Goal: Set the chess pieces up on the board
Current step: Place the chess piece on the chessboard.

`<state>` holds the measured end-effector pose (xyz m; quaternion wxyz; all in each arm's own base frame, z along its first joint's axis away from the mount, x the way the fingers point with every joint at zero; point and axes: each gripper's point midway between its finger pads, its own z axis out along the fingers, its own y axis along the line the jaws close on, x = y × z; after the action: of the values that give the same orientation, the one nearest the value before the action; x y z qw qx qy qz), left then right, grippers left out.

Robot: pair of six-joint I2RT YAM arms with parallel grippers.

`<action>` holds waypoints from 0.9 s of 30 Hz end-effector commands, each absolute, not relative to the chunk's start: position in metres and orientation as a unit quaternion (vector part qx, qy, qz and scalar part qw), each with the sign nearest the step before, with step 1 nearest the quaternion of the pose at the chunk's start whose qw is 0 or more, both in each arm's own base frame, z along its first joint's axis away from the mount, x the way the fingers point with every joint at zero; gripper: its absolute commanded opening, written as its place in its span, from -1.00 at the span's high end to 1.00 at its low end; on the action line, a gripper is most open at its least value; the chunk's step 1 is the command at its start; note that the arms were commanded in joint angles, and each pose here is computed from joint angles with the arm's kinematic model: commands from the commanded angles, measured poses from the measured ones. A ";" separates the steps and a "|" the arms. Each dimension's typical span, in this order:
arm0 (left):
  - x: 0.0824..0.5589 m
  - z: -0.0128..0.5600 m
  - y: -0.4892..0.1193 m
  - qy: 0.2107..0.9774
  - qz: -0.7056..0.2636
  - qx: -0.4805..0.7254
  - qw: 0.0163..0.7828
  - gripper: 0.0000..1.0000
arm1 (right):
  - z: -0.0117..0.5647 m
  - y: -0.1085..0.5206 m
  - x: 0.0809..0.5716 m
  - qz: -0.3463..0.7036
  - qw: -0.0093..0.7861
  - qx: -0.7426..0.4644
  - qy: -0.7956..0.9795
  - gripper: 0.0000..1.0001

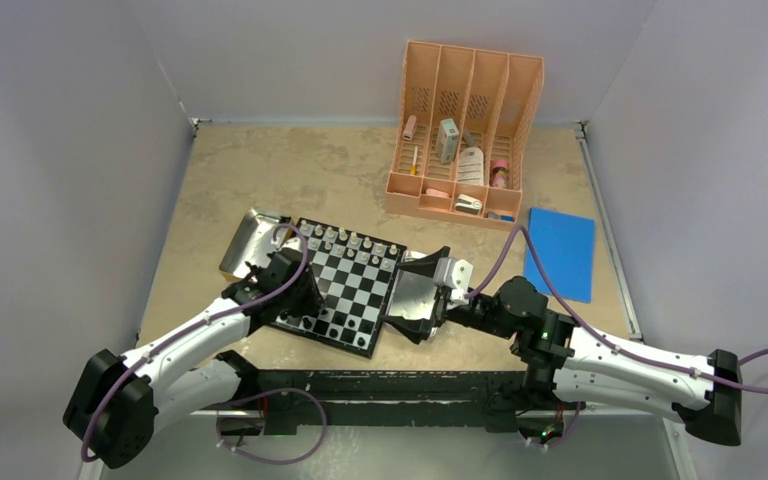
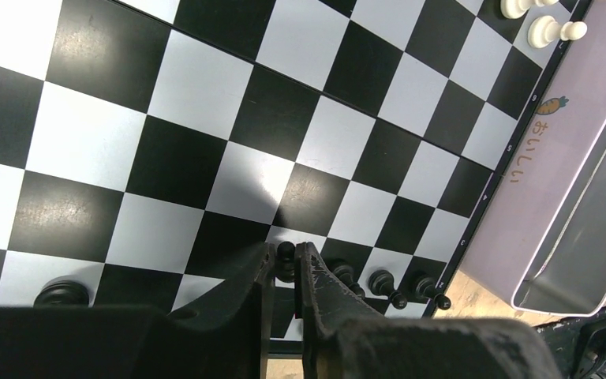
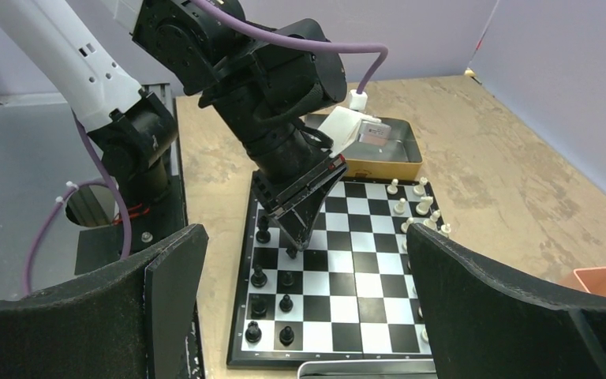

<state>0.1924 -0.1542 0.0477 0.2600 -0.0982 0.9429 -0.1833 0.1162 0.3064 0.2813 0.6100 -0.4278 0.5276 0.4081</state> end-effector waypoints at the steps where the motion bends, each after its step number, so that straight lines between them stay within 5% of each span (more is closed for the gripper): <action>1: 0.200 0.063 -0.161 0.934 -0.198 -0.094 0.281 0.68 | 0.314 0.308 0.113 0.424 0.634 -0.419 0.493 -0.98; 19: 0.203 0.070 -0.164 0.936 -0.196 -0.082 0.280 0.59 | 0.312 0.311 0.116 0.427 0.628 -0.410 0.505 -0.98; 27: 0.211 0.103 -0.167 0.929 -0.204 -0.059 0.304 0.44 | 0.298 0.331 0.145 0.463 0.555 -0.264 0.639 -0.98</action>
<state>0.1963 -0.1583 0.0661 0.2644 -0.0870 0.9425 -0.1849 0.1301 0.3180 0.2662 0.5747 -0.3682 0.5970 0.4216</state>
